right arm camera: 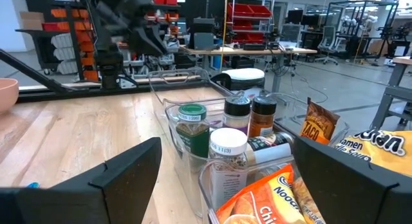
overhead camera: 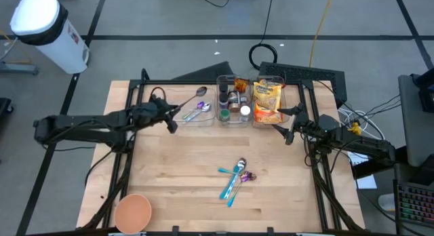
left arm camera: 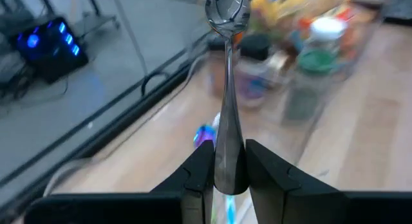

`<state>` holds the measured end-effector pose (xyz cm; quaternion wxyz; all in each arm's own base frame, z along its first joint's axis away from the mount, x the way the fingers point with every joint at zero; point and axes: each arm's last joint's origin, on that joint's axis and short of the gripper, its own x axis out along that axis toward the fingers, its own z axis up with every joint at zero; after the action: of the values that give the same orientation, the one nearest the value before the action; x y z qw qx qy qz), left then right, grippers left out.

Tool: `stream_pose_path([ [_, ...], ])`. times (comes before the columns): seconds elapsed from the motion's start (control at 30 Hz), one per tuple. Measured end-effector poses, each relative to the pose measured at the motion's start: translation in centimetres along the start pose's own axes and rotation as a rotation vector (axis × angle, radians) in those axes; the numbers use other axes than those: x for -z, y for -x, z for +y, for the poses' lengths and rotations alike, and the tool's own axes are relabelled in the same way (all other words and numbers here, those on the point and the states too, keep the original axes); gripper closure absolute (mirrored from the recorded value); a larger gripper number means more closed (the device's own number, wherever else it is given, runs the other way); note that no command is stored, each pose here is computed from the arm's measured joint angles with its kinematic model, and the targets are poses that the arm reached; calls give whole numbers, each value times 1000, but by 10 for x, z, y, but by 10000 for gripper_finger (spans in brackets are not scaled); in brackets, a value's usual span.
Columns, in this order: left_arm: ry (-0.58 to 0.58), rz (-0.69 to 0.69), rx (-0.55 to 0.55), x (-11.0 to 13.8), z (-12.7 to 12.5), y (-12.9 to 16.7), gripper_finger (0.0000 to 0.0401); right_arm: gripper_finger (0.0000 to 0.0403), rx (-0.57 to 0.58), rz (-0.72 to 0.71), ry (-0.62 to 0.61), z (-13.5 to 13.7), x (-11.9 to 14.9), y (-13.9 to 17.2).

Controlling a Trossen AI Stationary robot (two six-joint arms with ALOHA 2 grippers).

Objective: Pick & Place Food Item
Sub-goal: Put the black spoon into the left transparent bin, then put the blue and violet spoon into the left transparent bin

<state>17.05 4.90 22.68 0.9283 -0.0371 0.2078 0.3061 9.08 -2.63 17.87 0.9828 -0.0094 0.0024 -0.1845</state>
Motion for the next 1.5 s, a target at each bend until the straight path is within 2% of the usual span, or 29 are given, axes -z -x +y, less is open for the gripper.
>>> stream_pose_path([
  [0.2, 76, 88, -58, 17, 8, -14, 329, 55, 0, 0, 0, 0, 0, 0],
  [0.47, 114, 148, -110, 25, 12, -30, 329, 55, 0, -1, 0, 0, 0, 0],
  [0.83, 141, 287, -50, 42, 7, -52, 329, 55, 0, 0, 0, 0, 0, 0],
  [1.07, 168, 315, -55, 47, 5, -58, 328, 55, 0, 0, 0, 0, 0, 0],
  [1.33, 178, 317, -65, 47, 6, -58, 270, 55, 0, 0, 0, 0, 0, 0],
  [1.5, 168, 309, -100, 47, 7, -58, 250, 55, 0, 0, 0, 0, 0, 0],
])
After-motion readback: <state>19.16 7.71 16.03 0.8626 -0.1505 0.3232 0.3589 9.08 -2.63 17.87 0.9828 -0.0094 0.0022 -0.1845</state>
